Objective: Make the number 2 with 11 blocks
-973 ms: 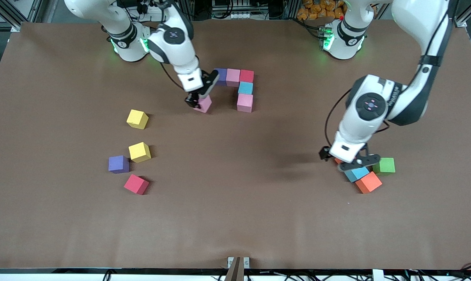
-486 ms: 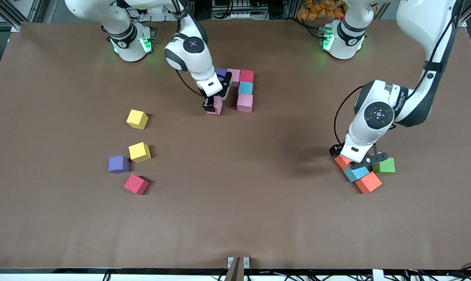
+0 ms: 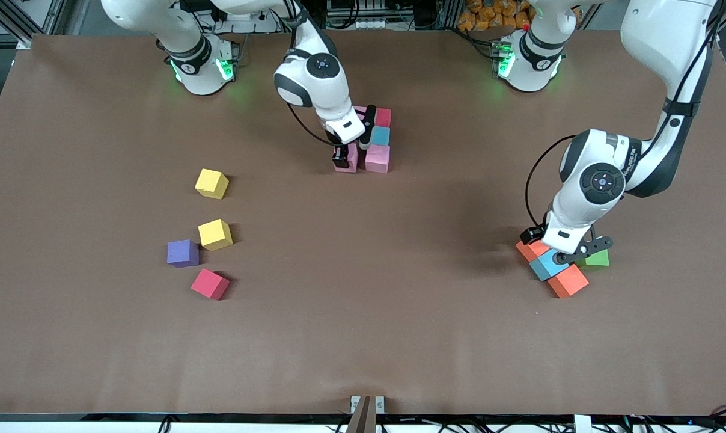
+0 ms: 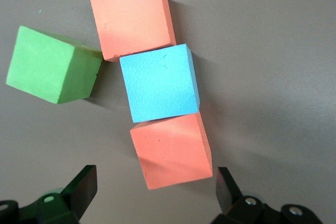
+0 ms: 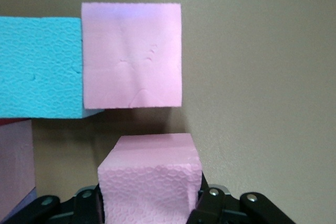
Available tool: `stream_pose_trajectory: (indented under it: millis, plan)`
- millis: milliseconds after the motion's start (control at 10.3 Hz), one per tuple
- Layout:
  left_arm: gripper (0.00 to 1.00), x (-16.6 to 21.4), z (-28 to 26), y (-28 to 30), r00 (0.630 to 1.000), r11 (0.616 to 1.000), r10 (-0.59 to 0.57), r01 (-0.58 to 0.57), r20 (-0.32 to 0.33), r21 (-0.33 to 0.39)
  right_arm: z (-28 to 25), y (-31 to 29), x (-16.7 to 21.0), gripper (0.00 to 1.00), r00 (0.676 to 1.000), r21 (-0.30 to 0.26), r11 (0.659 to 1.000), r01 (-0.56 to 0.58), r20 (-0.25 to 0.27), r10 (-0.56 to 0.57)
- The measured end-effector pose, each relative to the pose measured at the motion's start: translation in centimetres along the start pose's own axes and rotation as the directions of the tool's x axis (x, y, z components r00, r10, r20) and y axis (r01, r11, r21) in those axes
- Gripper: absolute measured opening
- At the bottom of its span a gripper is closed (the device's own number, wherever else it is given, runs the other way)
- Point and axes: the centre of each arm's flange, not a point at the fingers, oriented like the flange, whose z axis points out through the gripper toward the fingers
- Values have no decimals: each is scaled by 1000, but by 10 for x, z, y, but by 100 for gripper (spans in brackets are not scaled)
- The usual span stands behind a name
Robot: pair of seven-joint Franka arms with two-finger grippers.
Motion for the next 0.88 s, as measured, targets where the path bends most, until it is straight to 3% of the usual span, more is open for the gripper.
stream_pose_trajectory:
  millis: [292, 875]
  plan:
    - [100, 0, 21, 0, 995, 994, -83, 87, 56, -74, 1, -2, 9, 59, 1000, 4, 1000, 1, 14, -1]
    - [100, 3, 35, -12, 991, 991, -112, 116, 74, -61, 3, -8, 27, 59, 999, 11, 1000, -13, 39, 12]
